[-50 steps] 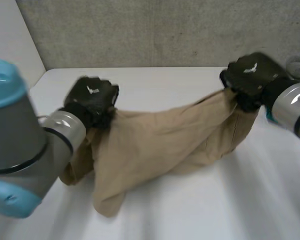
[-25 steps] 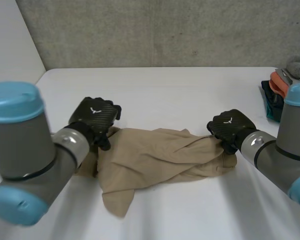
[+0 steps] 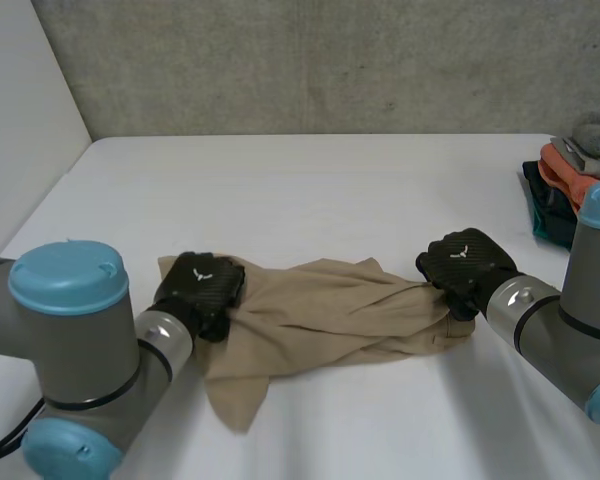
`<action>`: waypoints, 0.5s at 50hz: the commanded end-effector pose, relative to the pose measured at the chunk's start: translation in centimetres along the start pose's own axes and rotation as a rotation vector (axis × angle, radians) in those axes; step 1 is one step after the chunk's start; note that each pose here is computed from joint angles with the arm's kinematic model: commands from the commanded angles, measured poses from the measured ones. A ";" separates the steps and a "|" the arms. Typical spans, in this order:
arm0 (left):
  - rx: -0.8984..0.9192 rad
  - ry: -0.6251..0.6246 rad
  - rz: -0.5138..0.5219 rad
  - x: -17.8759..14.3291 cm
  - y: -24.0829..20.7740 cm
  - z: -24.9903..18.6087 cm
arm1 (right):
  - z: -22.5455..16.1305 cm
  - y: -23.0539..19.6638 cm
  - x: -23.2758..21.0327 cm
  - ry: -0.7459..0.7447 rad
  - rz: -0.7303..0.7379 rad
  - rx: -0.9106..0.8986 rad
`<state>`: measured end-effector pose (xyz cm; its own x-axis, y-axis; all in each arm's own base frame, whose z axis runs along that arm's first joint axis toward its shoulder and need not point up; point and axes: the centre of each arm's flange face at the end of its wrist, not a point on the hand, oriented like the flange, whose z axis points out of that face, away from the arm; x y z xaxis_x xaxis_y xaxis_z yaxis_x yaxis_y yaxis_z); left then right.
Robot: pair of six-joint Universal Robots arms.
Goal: Fold the laundry.
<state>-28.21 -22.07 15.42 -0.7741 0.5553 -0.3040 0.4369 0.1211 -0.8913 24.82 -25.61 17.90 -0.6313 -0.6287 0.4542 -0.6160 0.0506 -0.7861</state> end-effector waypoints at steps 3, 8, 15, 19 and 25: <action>0.199 -0.061 0.003 -1.6 -5.8 -2.9 | -2.2 -2.7 1.6 0.068 -0.039 0.076; 0.342 -0.105 0.007 -3.6 -11.3 -8.7 | -6.1 -6.7 3.4 0.137 -0.135 0.166; 0.437 -0.134 0.006 -5.7 -16.9 -14.3 | -12.2 -12.4 6.7 0.259 -0.231 0.268; 0.434 -0.129 0.008 -6.2 -18.3 -15.1 | -13.1 -12.9 6.8 0.229 -0.233 0.242; 0.240 -0.075 0.031 -4.9 -14.7 -9.5 | -9.6 -10.4 5.7 0.116 -0.262 0.093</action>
<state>-24.64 -15.46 38.03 -0.8311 0.4486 -0.3288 0.2427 -0.2395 -0.9401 22.37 -20.53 36.30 -0.5852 -0.4129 0.6979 -0.6535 -0.2693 -0.7074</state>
